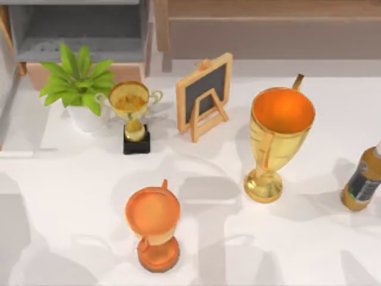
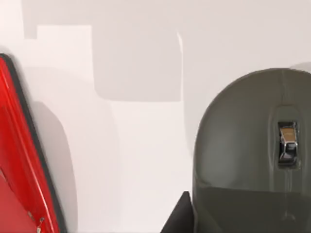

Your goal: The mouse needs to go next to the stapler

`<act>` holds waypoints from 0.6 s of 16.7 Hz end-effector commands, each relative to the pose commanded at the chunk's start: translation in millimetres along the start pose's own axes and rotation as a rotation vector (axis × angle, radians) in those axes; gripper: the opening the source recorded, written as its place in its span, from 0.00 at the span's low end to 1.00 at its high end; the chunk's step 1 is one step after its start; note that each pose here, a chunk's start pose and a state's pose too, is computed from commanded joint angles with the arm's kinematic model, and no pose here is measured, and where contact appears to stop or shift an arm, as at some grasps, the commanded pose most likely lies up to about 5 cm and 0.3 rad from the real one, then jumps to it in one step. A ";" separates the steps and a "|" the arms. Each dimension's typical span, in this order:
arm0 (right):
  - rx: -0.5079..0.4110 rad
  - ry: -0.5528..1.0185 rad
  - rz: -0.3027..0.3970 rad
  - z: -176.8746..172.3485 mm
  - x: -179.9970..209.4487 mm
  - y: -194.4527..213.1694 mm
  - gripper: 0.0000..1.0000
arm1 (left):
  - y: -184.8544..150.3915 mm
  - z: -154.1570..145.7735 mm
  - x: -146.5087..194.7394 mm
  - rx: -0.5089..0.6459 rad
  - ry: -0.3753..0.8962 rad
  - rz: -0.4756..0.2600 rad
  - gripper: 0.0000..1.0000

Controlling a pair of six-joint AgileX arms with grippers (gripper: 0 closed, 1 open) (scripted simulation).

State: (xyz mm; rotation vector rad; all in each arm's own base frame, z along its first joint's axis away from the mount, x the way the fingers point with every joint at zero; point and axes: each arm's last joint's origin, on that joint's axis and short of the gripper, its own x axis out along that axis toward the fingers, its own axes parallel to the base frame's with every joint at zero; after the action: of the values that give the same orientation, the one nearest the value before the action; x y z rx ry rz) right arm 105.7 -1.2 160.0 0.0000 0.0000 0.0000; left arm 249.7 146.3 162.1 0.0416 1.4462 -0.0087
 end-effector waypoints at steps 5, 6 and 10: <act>0.000 0.000 0.000 0.0 0.0 0.0 1.00 | -3.2 -5.2 7.3 0.003 0.020 -0.016 0.00; 0.000 0.000 0.000 0.0 0.0 0.0 1.00 | -3.2 -5.2 7.3 0.003 0.020 -0.016 0.00; 0.000 0.000 0.000 0.0 0.0 0.0 1.00 | -3.8 -4.3 6.1 0.008 0.016 -0.013 0.00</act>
State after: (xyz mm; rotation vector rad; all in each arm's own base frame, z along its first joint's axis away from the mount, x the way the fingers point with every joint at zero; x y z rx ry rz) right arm 105.7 -1.2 160.0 0.0000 0.0000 0.0000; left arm 246.1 142.8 155.4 0.0384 1.4624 -0.0248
